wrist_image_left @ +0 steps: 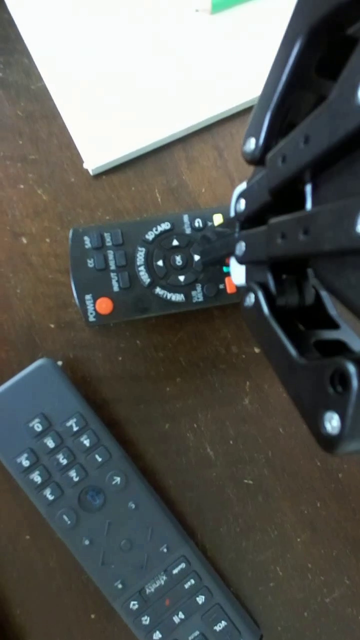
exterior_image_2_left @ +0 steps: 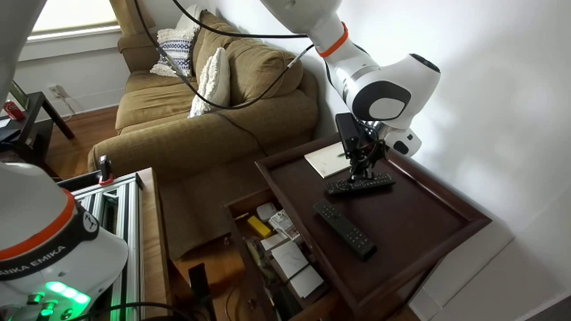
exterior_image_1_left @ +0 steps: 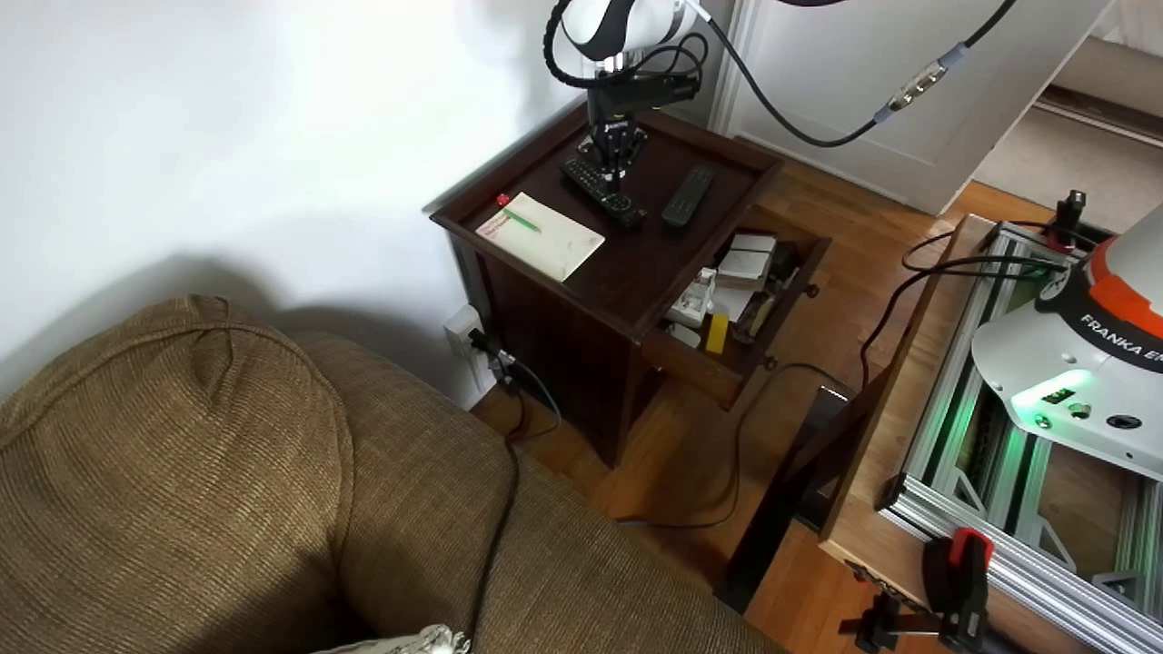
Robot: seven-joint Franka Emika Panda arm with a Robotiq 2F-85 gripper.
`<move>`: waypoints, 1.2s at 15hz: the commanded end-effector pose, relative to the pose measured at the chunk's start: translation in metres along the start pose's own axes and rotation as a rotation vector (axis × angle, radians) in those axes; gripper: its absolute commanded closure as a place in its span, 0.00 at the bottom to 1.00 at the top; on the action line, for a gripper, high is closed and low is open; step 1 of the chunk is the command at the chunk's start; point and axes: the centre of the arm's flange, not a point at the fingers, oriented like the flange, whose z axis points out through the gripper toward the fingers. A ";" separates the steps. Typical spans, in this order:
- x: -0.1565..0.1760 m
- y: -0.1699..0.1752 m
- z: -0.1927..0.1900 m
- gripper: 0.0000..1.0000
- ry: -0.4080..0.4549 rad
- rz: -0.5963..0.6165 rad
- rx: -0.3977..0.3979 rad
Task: Press the button to the immediate right of the white button on the remote to the left
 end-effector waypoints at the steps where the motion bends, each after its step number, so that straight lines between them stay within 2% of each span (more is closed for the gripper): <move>1: 0.008 -0.002 0.004 1.00 -0.046 0.039 0.033; 18: 0.017 0.000 0.012 1.00 -0.095 0.099 0.039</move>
